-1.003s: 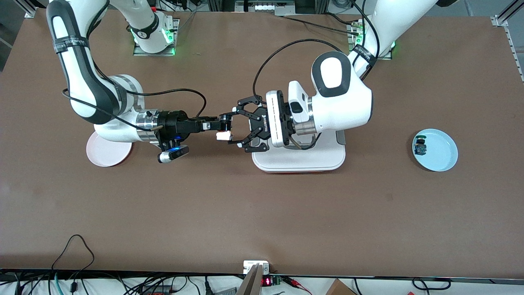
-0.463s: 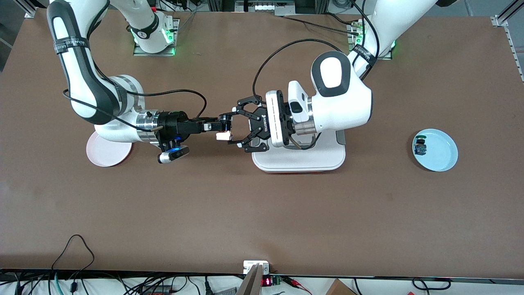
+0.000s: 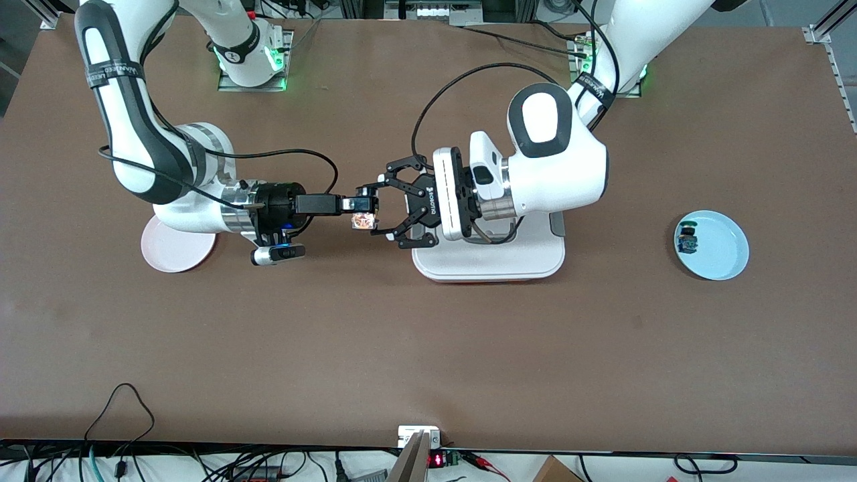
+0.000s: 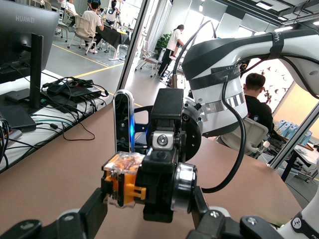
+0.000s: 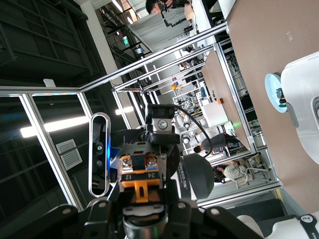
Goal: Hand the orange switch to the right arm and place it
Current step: 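Open the left gripper and withdraw it while the right gripper pulls back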
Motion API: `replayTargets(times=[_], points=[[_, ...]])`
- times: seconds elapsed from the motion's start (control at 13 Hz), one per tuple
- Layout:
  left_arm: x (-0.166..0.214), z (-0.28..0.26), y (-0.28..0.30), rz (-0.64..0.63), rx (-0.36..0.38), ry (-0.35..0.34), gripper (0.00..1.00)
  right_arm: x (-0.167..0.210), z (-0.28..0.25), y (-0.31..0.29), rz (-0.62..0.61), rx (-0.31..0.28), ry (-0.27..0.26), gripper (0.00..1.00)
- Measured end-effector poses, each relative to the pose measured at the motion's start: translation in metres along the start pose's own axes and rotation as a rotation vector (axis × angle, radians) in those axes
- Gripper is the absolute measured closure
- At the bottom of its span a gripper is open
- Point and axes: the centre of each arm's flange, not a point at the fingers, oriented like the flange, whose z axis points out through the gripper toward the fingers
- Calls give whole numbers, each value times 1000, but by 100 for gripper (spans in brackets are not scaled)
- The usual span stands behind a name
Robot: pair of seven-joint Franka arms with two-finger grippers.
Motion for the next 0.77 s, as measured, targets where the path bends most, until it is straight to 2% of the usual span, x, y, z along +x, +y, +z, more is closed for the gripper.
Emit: replayTargets(times=[0.31, 0.39, 0.46, 0.54, 0.69, 0.77], points=[[3, -2, -1, 4, 3, 5, 27, 2, 2, -4, -15, 2, -2, 63], [4, -3, -2, 10, 7, 7, 21, 3, 3, -3, -14, 1, -3, 66], [7, -9, -7, 14, 24, 14, 8, 4, 3, 0, -11, 0, -4, 66], [9, -19, -14, 15, 34, 22, 0, 6, 3, 1, -10, -2, 6, 66], [12, -56, -43, 35, 73, 43, 0, 7, 4, 2, -9, -2, 1, 66], [12, -79, -59, 55, 68, 51, 0, 7, 5, 2, -9, -2, 0, 66]])
